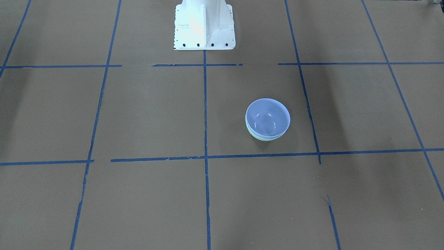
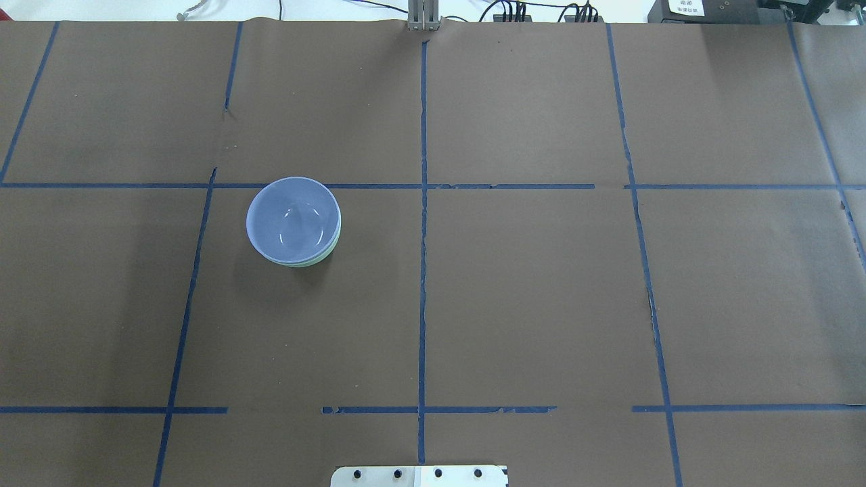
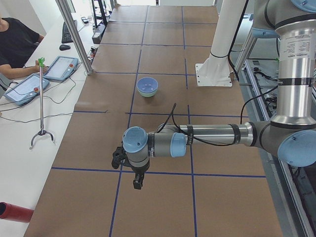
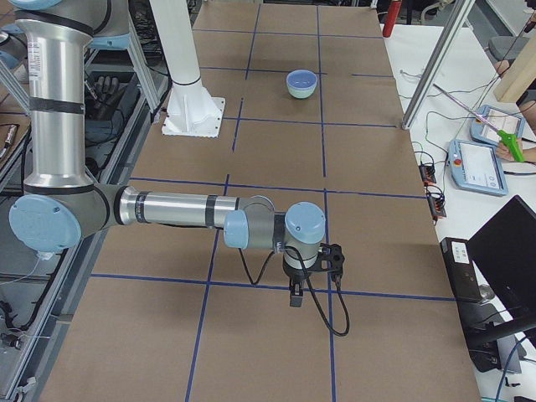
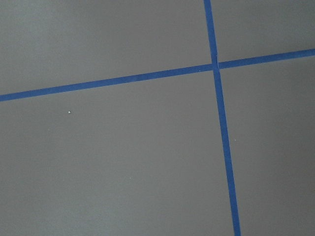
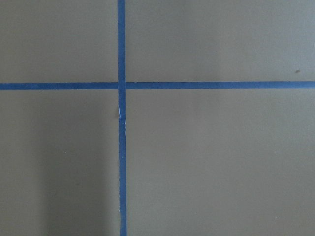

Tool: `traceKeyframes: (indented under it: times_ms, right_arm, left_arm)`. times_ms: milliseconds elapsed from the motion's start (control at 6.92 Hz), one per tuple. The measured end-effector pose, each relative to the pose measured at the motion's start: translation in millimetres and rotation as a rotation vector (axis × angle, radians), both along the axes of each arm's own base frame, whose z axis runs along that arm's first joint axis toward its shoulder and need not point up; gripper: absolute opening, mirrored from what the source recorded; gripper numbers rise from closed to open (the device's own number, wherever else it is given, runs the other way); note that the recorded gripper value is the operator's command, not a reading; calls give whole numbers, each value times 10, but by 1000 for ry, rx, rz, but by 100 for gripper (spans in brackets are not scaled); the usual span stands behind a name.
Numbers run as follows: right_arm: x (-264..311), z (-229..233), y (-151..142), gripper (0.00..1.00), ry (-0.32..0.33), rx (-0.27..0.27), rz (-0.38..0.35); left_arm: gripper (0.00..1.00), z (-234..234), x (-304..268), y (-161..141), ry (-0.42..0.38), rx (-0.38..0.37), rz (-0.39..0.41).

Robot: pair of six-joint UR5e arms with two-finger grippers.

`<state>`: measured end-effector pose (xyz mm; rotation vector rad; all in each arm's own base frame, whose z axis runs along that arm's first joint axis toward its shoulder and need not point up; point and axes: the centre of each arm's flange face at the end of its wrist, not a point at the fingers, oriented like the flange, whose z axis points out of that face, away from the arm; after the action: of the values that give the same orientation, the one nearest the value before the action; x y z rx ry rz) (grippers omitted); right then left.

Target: Stack blue bowl on green bowl

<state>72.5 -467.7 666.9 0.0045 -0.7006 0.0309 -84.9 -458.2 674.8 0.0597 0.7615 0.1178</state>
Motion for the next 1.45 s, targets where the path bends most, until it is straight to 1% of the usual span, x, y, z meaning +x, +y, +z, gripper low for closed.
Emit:
traceKeyframes:
  times_ms: [434, 1446]
  right_arm:
    - [1, 1, 0, 100, 1, 0, 0]
    - [1, 1, 0, 100, 1, 0, 0]
  left_arm:
    - [100, 54, 31, 76, 36, -18, -2]
    - [100, 86, 27, 77, 29, -20, -1]
